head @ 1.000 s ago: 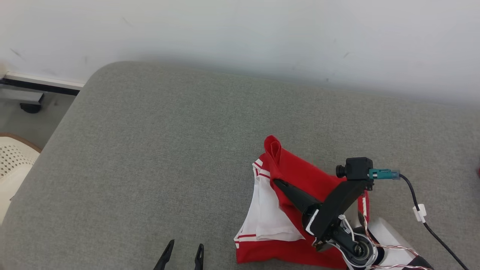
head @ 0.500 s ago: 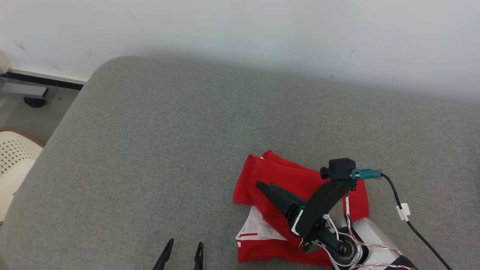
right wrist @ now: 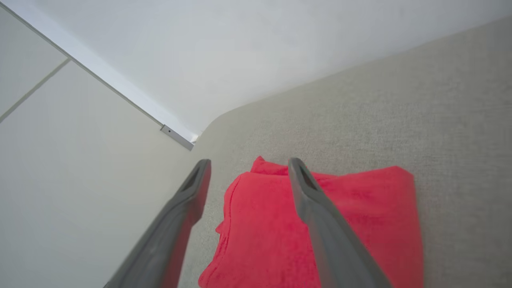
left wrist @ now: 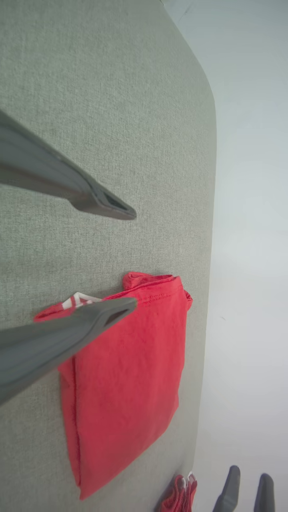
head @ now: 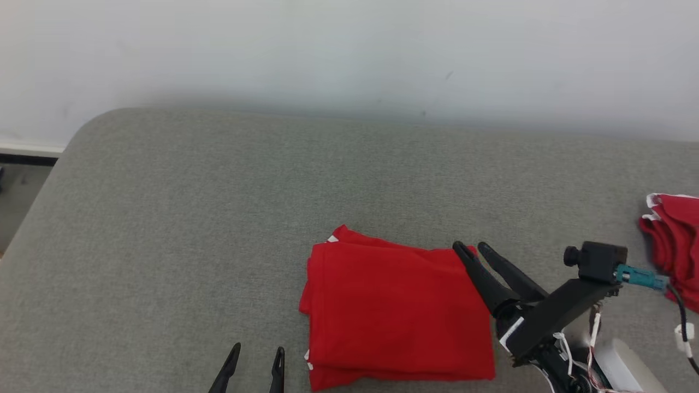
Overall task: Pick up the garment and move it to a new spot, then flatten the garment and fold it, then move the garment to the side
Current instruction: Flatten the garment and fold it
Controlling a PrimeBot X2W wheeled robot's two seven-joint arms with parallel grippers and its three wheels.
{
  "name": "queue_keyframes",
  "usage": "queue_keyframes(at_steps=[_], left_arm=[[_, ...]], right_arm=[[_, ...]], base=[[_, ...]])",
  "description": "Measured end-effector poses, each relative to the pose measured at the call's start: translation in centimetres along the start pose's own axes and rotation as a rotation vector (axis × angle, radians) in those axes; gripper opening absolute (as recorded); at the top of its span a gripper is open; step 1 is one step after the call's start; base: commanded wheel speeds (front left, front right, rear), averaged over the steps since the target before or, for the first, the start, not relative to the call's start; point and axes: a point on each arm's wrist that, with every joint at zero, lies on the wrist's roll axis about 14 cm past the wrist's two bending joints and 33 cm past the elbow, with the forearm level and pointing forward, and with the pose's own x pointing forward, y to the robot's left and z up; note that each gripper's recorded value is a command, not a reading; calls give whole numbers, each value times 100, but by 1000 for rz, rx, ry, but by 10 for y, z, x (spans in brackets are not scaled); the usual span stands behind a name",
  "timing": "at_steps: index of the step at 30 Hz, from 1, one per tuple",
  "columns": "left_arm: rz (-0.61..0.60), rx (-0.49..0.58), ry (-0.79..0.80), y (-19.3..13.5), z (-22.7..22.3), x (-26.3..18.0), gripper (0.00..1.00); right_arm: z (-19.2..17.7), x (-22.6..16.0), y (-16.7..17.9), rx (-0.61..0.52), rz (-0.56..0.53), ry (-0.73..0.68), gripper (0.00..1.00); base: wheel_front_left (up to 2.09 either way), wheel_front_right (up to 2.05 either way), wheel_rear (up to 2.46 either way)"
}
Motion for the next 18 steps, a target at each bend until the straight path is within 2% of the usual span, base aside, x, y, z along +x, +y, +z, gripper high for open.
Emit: queue_keyframes(at_steps=[7, 14, 18], left_arm=[[-34, -15, -35, -12, 12, 16, 100], [-62, -31, -75, -23, 25, 22, 100], [-75, -25, -117, -27, 38, 23, 100]], right_arm=[[35, -45, -23, -189, -101, -216, 100], [41, -90, -53, -462, -238, -322, 100], [40, -105, -55, -525, -284, -362, 100]], base=[[0, 0, 0], [0, 0, 0], [0, 0, 0]])
